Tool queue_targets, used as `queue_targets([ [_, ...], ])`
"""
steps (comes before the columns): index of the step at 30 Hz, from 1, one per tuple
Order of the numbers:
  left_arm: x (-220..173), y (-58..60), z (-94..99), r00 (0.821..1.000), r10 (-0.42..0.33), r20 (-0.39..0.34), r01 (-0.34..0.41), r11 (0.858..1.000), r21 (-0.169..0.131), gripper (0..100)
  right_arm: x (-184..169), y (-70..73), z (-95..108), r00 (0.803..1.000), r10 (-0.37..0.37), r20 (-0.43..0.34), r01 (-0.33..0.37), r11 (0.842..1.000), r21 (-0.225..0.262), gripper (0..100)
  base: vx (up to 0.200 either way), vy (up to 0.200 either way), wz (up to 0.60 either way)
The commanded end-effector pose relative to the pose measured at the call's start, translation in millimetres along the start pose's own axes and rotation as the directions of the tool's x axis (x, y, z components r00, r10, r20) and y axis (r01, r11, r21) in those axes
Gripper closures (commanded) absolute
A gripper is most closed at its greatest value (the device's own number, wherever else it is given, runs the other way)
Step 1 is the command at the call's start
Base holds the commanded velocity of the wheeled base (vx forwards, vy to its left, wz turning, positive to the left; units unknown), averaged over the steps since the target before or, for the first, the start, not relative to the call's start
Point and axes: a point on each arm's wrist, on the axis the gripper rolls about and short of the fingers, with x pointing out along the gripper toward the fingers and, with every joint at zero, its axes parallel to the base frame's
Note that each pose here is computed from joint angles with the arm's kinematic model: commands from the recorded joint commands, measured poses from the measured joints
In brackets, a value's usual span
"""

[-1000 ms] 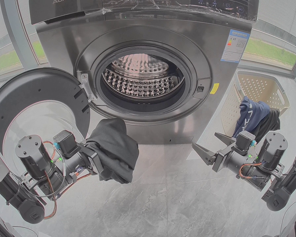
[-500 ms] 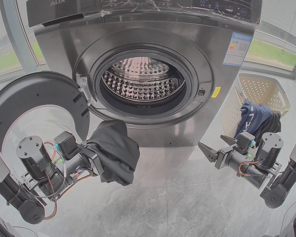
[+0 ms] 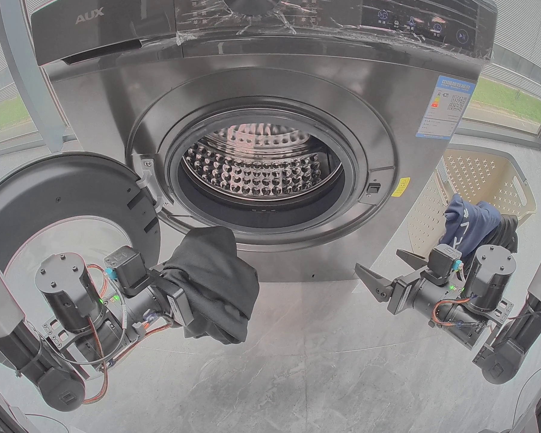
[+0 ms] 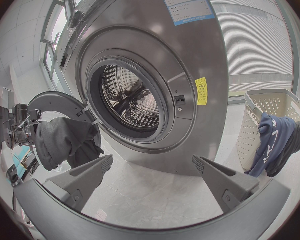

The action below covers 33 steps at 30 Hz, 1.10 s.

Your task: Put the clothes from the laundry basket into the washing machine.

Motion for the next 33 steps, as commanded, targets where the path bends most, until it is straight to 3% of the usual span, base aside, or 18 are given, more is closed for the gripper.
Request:
queue_targets([
  [1,2,-0.2,-5.2,1.0,-0.001,-0.02,0.001,1.0,0.0,100,0,1.5,0,1.0,0.006,-0.001,-0.006,1.0,0.0,0,0.2,0.0,0.0],
  [8,2,-3.7,-5.4,1.0,-0.015,-0.021,0.015,1.0,0.0,100,0,4.4,-1,1.0,0.016,-0.003,-0.016,1.0,-0.001,0,0.2,0.0,0.0],
  [23,3,-9.1,-10.1,0.999,-0.031,-0.04,0.031,1.0,-0.001,100,-4,13.1,-3,0.999,0.045,-0.015,-0.045,0.999,-0.001,0,0.0,0.0,0.0],
  [26,3,-9.1,-10.3,0.999,-0.031,-0.042,0.031,1.0,-0.001,100,-4,13.1,-3,0.999,0.045,-0.015,-0.045,0.999,-0.001,0,0.2,0.0,0.0],
  [30,5,-20.2,-15.5,0.995,-0.072,-0.061,0.072,0.997,-0.003,100,-9,18.1,-3,0.997,0.067,-0.021,-0.068,0.998,-0.004,0,0.0,0.0,0.0],
  [33,9,-28.6,-19.4,0.992,-0.104,-0.071,0.104,0.995,-0.006,100,-18,29.5,-5,0.992,0.117,-0.04,-0.117,0.993,-0.008,0,0.0,0.0,0.0],
])
